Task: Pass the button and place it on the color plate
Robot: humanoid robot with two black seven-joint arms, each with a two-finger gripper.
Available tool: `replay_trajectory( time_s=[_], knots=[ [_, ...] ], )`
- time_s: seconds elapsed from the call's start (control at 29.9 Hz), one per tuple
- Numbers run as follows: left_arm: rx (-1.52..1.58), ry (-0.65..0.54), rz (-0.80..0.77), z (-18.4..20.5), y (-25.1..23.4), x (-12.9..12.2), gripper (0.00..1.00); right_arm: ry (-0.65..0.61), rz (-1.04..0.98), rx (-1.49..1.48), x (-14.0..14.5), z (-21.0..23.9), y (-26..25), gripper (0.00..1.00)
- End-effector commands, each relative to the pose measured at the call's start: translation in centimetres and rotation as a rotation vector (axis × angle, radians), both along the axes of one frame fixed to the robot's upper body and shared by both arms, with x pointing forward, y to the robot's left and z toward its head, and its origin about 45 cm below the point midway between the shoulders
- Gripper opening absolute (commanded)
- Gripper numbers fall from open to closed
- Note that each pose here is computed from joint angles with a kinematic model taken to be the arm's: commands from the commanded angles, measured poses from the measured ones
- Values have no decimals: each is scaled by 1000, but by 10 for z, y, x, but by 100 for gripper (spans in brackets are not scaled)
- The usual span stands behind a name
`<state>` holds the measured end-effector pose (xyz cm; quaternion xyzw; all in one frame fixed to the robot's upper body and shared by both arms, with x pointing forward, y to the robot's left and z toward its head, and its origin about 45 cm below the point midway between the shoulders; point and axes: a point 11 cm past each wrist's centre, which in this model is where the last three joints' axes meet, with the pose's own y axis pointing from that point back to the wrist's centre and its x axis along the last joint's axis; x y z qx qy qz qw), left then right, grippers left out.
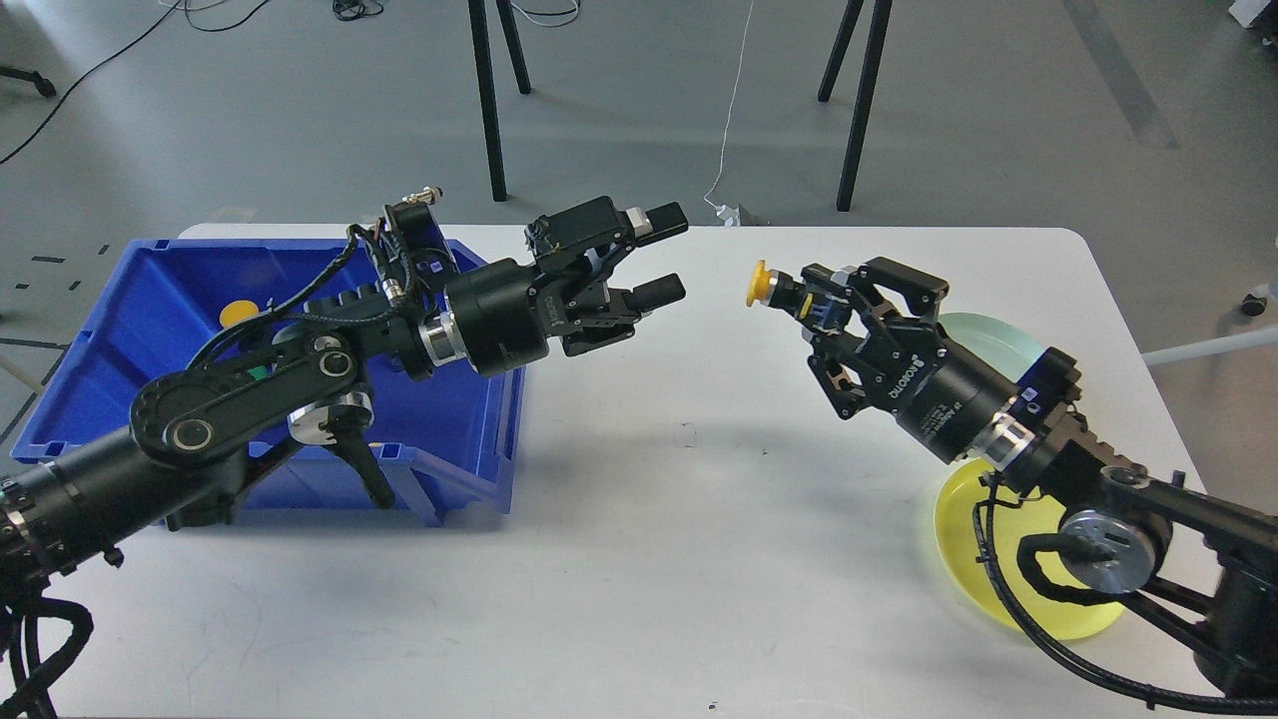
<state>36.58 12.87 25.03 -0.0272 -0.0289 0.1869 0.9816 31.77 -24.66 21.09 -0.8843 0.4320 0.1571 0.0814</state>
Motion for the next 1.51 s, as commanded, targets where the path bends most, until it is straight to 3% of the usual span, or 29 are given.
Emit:
replay_trajectory(
  time_s=[0.0,0.23,0.54,0.6,0.77,1.0,1.14,1.2,1.34,1.47],
  knots=[
    [-3,5,3,-2,0,0,94,14,-146,-212,-24,-9,-77,0],
    [-9,2,21,0,3,4,94,79,-293,-713,-88,-54,-168,0],
    [-10,4,20,-1,3,4,94,114,-272,-835,-119,-77,-177,2],
    [-11,7,22,-2,3,3,94,127,-263,-834,-123,-81,-175,10],
    [-14,7,23,-2,3,3,94,140,-279,-846,-124,-85,-182,41],
    [-7,4,30,-2,7,4,99,138,-292,-774,-119,-93,-161,62],
    [-35,-2,58,4,16,6,99,129,-291,-748,-116,-90,-154,67],
    [-106,-34,119,28,39,10,99,103,-300,-719,-109,-82,-148,67],
    [-252,-138,276,85,100,22,99,81,-377,-582,-87,-54,-143,68],
    [-64,-260,385,117,171,26,99,20,-438,-416,-55,-17,-148,68]
  ],
)
